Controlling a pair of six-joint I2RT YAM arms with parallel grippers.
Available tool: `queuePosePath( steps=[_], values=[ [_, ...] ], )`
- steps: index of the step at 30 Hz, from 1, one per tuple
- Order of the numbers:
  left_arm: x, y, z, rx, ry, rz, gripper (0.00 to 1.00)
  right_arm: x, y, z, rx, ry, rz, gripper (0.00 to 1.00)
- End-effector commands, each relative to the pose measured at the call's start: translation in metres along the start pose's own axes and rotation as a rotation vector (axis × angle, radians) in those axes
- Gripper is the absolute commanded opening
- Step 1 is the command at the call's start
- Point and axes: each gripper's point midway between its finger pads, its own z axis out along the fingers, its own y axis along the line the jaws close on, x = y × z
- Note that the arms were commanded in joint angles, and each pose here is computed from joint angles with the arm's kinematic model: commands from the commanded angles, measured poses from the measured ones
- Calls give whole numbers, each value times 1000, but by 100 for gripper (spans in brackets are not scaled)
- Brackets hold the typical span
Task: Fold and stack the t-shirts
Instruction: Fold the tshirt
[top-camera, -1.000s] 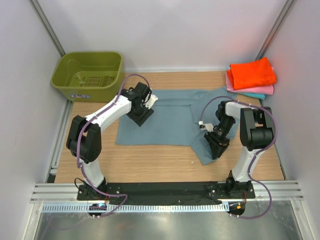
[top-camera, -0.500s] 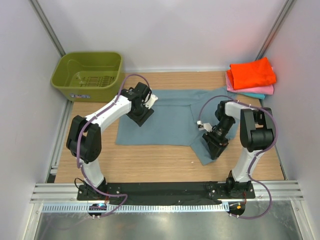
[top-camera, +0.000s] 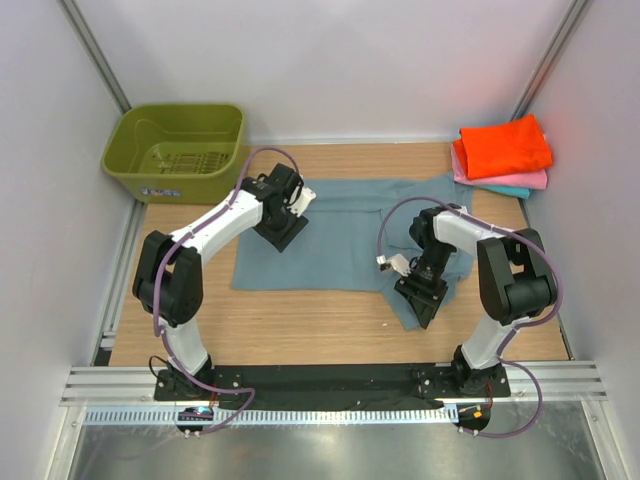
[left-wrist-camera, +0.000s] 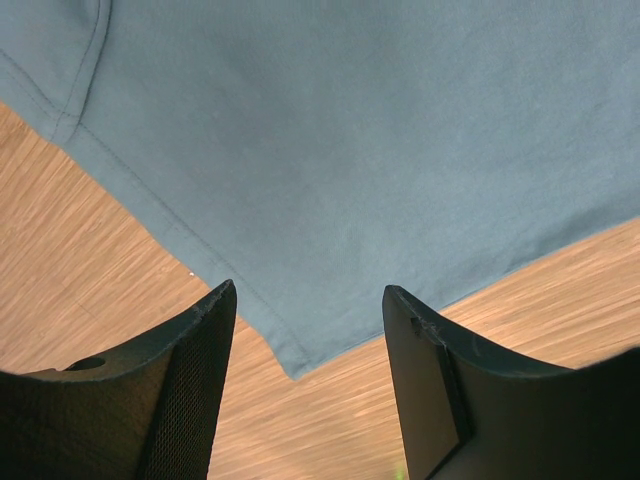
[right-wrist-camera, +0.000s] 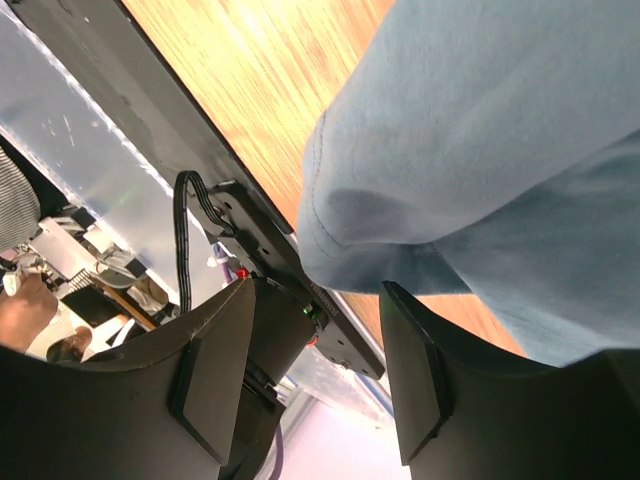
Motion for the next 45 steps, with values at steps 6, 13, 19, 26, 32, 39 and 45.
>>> queuePosePath(
  steps=[6,13,19,26,32,39,45],
  values=[
    [-18,1,-7,-4,-61,-8,61,8,1,1,30,99,15,49],
    [-18,1,-7,-5,-61,-8,61,-3,-6,4,87,99,-17,46],
    [-17,1,-7,-6,-59,-9,61,-20,-17,6,185,48,-37,30],
    [-18,3,-8,-11,-61,-8,61,-24,-23,-10,260,34,-46,5],
    [-17,3,-7,-12,-58,-8,61,-29,-45,-66,451,98,-139,4],
    [-20,4,-7,-19,-61,-8,61,-66,-91,-106,650,94,-166,5],
    [-23,5,-9,-21,-65,-4,61,-105,-129,-121,772,47,-121,4]
  ],
)
